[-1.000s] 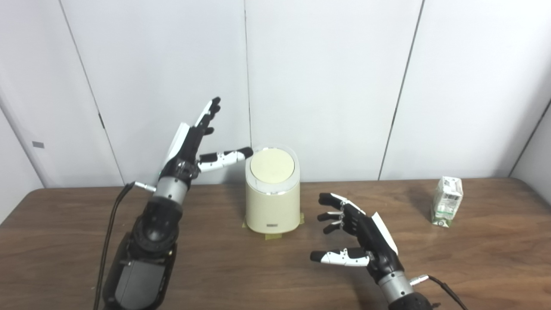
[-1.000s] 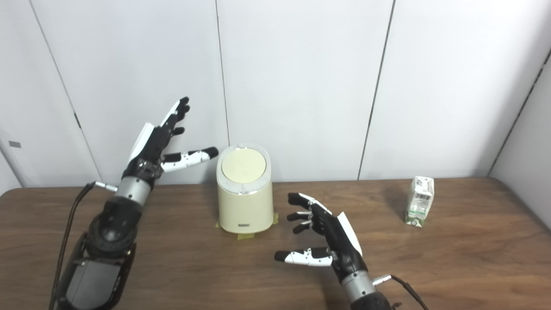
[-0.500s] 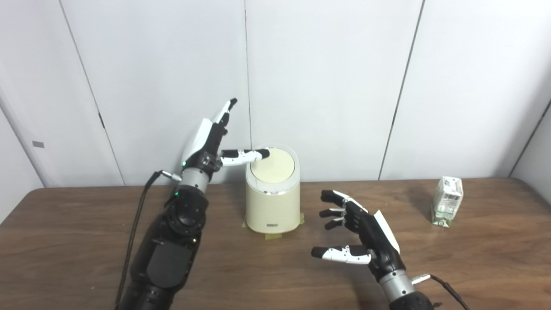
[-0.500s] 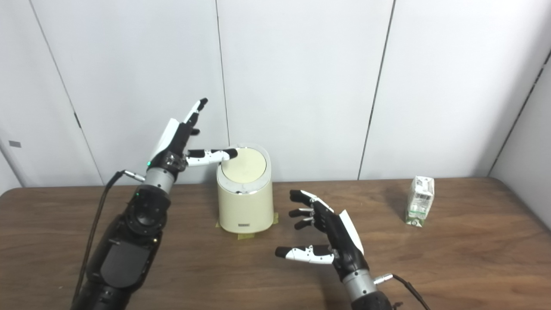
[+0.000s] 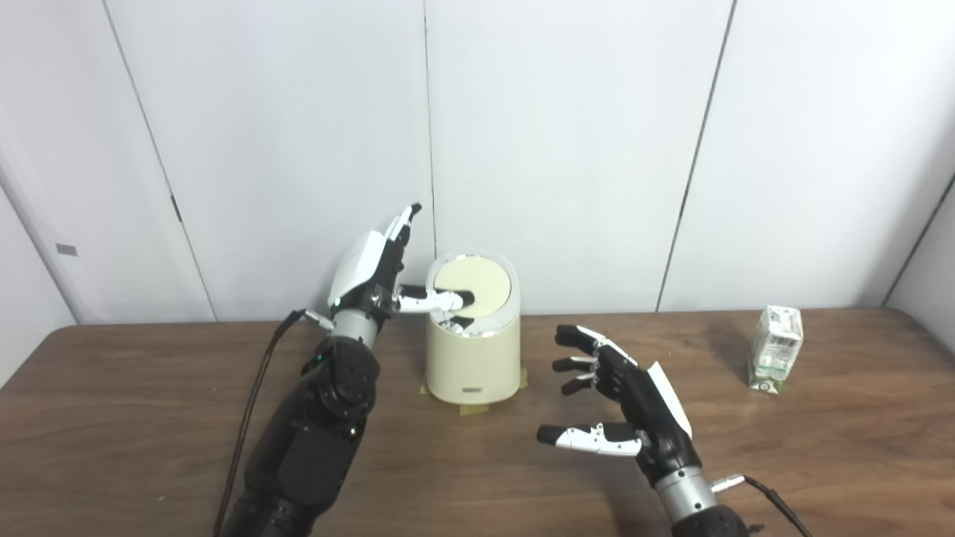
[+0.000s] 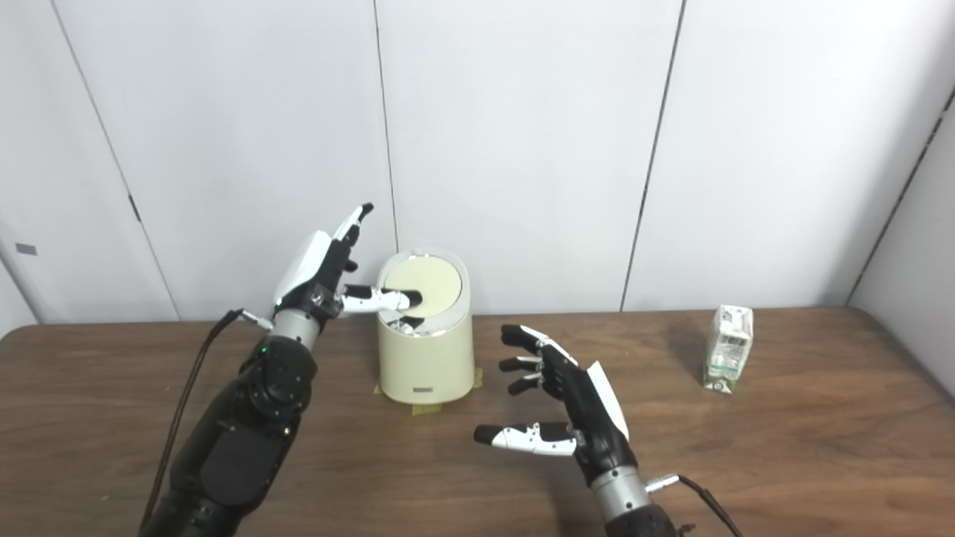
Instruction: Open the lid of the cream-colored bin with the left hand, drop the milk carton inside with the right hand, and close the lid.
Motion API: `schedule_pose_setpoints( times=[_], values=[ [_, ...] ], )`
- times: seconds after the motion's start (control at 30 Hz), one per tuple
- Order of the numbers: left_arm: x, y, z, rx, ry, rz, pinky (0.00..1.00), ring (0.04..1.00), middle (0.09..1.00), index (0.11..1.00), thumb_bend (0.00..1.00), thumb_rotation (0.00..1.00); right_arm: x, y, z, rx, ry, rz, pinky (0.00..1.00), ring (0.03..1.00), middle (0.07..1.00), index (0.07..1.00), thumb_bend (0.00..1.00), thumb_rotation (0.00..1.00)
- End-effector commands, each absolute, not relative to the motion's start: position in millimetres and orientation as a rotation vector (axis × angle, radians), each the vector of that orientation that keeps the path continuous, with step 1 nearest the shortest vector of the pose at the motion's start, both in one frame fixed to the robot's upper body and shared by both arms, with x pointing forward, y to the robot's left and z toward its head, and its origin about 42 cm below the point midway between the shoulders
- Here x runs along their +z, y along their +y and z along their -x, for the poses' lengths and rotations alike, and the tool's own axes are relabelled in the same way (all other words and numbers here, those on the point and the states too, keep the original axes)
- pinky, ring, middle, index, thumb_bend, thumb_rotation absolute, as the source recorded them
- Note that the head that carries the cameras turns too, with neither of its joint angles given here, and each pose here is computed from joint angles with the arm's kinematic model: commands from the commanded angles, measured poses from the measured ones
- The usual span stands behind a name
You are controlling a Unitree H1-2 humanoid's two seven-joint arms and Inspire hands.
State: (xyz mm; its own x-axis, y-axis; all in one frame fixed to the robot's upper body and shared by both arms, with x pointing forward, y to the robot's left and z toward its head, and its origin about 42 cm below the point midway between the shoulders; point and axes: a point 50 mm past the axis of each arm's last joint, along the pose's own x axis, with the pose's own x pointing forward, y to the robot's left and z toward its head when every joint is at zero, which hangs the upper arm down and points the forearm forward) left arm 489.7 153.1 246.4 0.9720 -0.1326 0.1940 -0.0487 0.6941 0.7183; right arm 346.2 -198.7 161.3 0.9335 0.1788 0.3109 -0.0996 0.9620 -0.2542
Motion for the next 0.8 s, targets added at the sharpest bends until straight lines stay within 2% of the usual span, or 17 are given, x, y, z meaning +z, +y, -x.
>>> schedule_pose_setpoints(
  times=[0.0,0.23,0.47,0.77],
  values=[
    [280.6,148.3,-498.1,-0.005,-0.346,-0.813,0.78,0.966,0.997,1.0,0.92,0.27,183.3,-193.6,-351.6,0.142,-0.422,0.224,0.55,0.699,0.815,0.8,0.77,0.18],
    [267.4,150.6,-498.2,0.022,-0.315,-0.858,0.8,0.978,0.978,1.0,0.89,0.23,184.7,-191.1,-351.3,0.14,-0.423,0.227,0.56,0.699,0.814,0.799,0.76,0.18],
    [258.5,158.9,-498.1,0.043,-0.291,-0.896,0.78,0.97,0.965,1.0,0.86,0.19,184.9,-189.4,-351.9,0.147,-0.431,0.218,0.56,0.698,0.818,0.802,0.75,0.17],
    [269.6,163.7,-495.9,0.025,-0.414,-1.403,0.86,0.951,0.964,1.0,0.93,0.21,185.9,-190.6,-351.7,0.143,-0.432,0.241,0.55,0.697,0.817,0.802,0.74,0.2]
  ],
)
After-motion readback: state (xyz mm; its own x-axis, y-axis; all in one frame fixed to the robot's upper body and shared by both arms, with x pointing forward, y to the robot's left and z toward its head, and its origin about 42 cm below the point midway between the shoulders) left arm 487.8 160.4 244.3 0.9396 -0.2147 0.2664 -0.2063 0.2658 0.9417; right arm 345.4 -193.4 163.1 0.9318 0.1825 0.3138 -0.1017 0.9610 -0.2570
